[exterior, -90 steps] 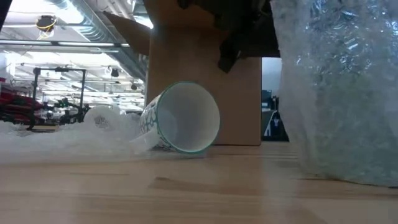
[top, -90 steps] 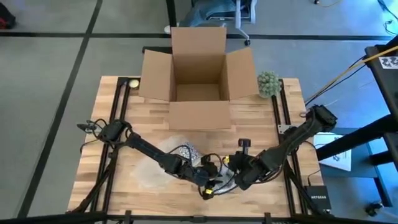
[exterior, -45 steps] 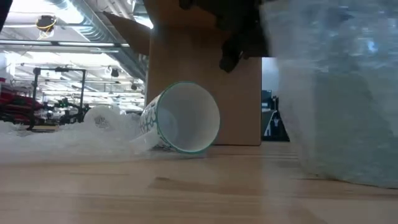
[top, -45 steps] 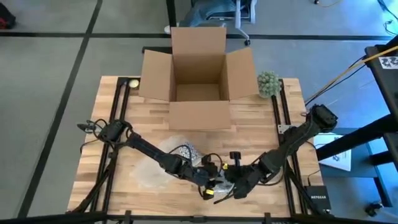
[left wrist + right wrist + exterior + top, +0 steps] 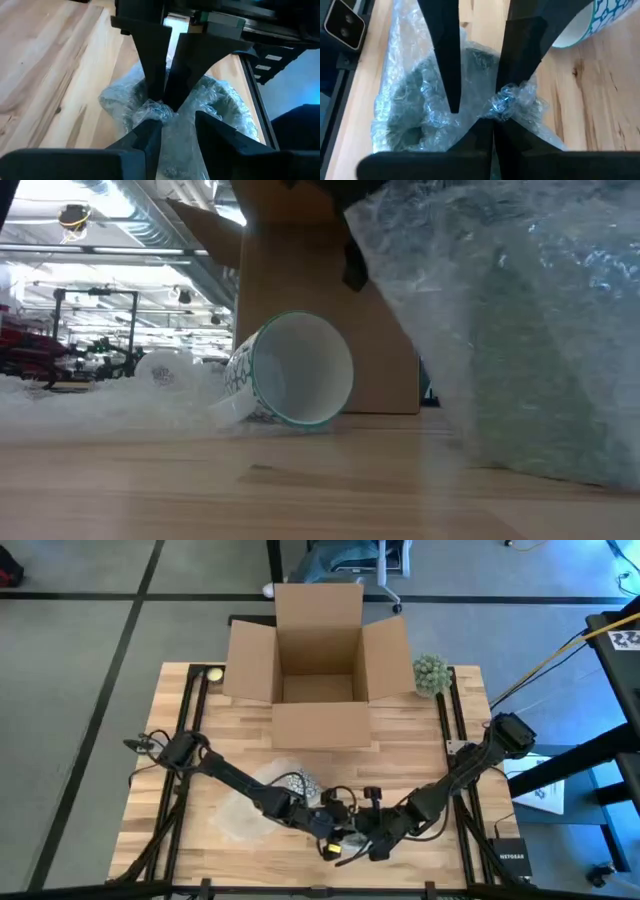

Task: Wrap mug
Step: Wrap the green mug with the right transparent bubble wrap

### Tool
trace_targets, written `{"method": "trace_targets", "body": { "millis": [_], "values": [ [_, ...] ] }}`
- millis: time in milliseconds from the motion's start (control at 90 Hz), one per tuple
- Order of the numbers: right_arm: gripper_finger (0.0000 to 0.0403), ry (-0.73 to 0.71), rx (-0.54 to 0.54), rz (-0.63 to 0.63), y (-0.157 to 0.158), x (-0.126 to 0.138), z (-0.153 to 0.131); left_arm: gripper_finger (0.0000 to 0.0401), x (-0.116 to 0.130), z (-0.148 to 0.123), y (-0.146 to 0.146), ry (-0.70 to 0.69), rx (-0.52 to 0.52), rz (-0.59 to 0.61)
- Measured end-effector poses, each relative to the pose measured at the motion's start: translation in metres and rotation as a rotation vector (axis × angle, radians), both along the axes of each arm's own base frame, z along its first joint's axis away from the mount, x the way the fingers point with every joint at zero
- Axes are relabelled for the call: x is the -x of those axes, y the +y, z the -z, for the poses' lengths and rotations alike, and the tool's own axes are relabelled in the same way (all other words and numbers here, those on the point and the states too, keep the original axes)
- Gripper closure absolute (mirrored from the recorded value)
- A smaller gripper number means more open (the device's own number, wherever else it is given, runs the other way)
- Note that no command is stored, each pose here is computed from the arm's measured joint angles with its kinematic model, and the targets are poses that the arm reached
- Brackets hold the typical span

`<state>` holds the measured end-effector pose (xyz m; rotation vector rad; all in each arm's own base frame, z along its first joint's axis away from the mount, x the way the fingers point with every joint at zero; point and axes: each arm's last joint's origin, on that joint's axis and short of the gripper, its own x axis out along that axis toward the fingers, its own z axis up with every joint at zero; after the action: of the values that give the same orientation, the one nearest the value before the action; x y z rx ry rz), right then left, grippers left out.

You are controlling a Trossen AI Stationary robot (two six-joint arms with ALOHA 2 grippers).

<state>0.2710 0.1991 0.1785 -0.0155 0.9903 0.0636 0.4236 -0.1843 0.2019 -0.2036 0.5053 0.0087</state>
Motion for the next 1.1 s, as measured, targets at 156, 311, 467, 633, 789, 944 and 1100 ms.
{"method": "trace_targets", "body": {
  "millis": [156,311,467,633,789,944,1100],
  "values": [
    [0.0402,0.001,0.001,0.000,0.000,0.000,0.000,0.0298,0.005,-0.009,-0.002,0.003,-0.007,0.000],
    [0.0402,-0.008,0.018,0.007,0.000,0.000,0.001,0.0298,0.011,-0.002,-0.001,0.097,-0.036,-0.007],
    [0.0402,-0.010,0.023,0.009,-0.001,0.000,0.001,0.0298,0.017,-0.014,-0.004,0.081,-0.032,0.009],
    [0.0402,-0.012,0.028,0.010,-0.001,0.000,0.001,0.0298,0.020,-0.029,-0.002,0.028,-0.091,-0.018],
    [0.0402,-0.014,0.032,0.012,-0.001,0.000,0.001,0.0298,0.014,-0.025,0.008,0.028,-0.126,-0.078],
    [0.0402,-0.017,0.033,0.012,-0.001,0.000,0.001,0.0298,0.005,-0.009,0.005,0.024,-0.087,-0.051],
    [0.0402,-0.023,0.036,0.014,-0.001,0.000,0.001,0.0298,-0.002,0.006,-0.008,-0.020,-0.033,-0.003]
  ]
}}
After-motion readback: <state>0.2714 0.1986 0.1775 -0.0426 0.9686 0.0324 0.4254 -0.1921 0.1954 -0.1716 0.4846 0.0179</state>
